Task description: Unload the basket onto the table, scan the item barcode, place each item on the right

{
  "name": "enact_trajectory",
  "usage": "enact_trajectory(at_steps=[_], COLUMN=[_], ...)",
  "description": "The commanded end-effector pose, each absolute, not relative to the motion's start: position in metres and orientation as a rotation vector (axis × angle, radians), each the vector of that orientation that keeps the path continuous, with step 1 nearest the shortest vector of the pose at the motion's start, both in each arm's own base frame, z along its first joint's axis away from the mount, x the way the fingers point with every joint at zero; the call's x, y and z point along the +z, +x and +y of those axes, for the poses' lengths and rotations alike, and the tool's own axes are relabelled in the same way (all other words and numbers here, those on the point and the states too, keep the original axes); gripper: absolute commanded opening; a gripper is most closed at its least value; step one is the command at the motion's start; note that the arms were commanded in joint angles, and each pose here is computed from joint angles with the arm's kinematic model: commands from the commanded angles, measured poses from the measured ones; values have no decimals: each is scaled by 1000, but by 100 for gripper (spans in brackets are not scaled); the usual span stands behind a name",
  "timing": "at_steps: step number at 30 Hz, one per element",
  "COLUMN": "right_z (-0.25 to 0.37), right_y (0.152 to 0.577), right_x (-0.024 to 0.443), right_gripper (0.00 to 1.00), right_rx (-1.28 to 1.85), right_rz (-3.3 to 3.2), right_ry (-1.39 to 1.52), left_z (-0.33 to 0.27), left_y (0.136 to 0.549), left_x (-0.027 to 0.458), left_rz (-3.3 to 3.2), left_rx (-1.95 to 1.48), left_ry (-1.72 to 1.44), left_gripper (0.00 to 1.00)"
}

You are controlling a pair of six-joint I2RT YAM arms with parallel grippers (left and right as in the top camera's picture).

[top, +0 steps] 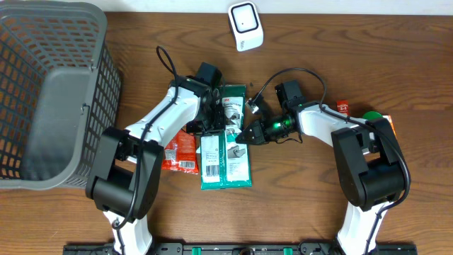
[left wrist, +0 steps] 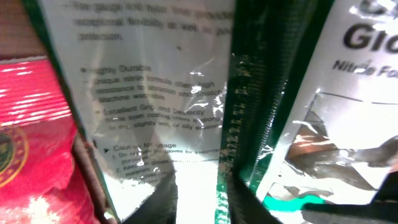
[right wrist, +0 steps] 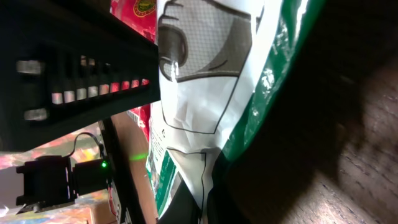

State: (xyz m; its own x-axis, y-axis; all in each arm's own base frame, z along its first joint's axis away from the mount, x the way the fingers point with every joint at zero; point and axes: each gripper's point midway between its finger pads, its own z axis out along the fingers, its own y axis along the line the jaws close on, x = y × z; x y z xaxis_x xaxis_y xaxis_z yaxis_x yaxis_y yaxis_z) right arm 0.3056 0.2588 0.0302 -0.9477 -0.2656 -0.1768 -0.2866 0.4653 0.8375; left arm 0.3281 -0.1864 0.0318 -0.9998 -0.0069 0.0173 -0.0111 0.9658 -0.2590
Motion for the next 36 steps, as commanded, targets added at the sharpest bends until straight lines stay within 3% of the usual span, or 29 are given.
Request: enact_trajectory(at_steps=[1, 4, 26, 31, 36], right_z=[253, 246, 237, 237, 239], right_y=[309, 312, 314, 314, 313], right_x=[36, 43, 46, 46, 50], right_gripper=[1, 1, 1, 1, 1], right_rx=[1523, 1514, 1532, 1532, 1571], right_rz=[2655, 2646, 2634, 2634, 2616], right_ry=[-495, -479, -457, -458, -461], left_z=[-184, -180, -173, -172, -173], left_y=[345, 344, 325, 324, 320], left_x=[69, 75, 22, 19, 12], left_rz=[-3189, -3197, -3128, -3129, -3126], left_rx=[475, 479, 415, 417, 427], left_ry=[10, 23, -25, -25, -27], left_gripper=[39, 45, 44, 29, 28])
